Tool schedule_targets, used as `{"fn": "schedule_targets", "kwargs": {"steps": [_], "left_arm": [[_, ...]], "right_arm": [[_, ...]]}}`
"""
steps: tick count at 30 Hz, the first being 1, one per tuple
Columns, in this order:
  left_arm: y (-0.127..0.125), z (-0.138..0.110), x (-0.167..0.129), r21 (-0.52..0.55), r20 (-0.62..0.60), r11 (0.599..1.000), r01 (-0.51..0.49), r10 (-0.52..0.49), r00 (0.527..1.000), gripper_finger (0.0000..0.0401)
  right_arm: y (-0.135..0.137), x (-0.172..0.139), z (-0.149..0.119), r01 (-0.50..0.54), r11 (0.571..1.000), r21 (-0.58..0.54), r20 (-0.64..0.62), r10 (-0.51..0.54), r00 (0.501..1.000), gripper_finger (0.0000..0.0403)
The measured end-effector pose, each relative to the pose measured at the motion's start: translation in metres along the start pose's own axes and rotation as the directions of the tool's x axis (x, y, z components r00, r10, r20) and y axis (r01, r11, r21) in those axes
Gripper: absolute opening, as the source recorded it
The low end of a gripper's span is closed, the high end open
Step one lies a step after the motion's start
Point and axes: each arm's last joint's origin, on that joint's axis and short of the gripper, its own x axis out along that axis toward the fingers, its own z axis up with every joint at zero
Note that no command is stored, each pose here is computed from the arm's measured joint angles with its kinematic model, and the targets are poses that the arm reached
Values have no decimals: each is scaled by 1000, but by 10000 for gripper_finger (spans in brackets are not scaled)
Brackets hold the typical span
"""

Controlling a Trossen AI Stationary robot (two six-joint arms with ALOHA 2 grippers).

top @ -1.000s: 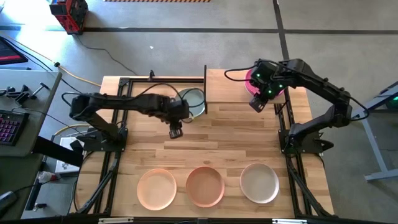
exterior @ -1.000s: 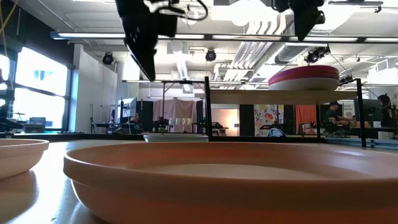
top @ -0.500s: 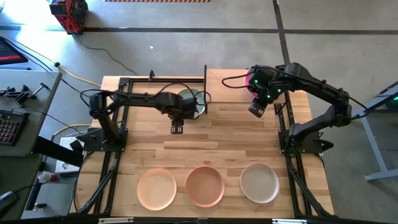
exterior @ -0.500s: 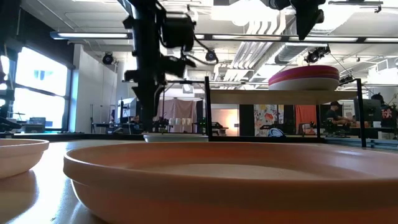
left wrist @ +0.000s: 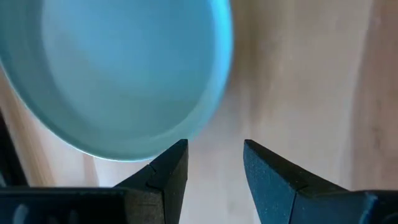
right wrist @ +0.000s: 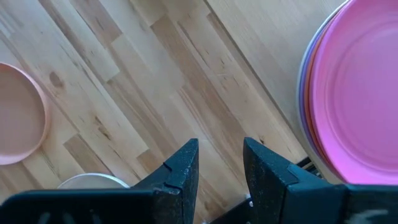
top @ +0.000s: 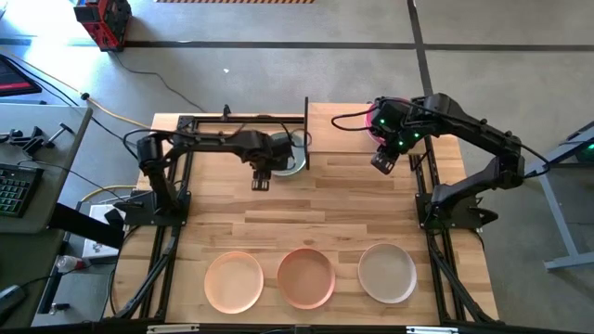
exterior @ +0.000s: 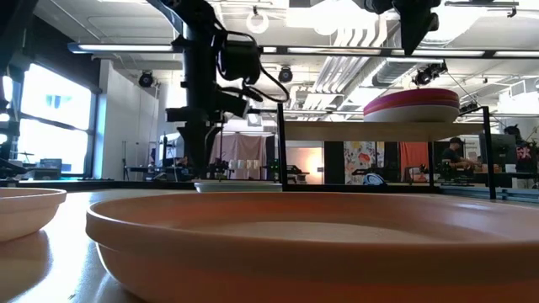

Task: Place and stack plates onto a shelf
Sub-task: Put the light blue plate on the shelf

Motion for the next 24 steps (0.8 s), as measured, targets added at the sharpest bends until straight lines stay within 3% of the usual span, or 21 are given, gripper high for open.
{"fn": "schedule_targets", "kwargs": {"steps": [9, 18, 24], "left_arm": [[25, -11, 4, 93, 26, 994, 55, -57, 998, 145], [26, -13, 5, 258, 36, 962, 88, -100, 994, 145], [31, -12, 8, 292, 58, 954, 70, -91, 994, 145]], "right_arm": [[0, 0, 0, -1, 1000, 0, 1, 1, 1000, 103], [0, 0, 1, -4, 1000, 1, 13, 4, 1000, 103], [1, 0, 2, -7, 1000, 3, 22, 6, 1000, 103]]}}
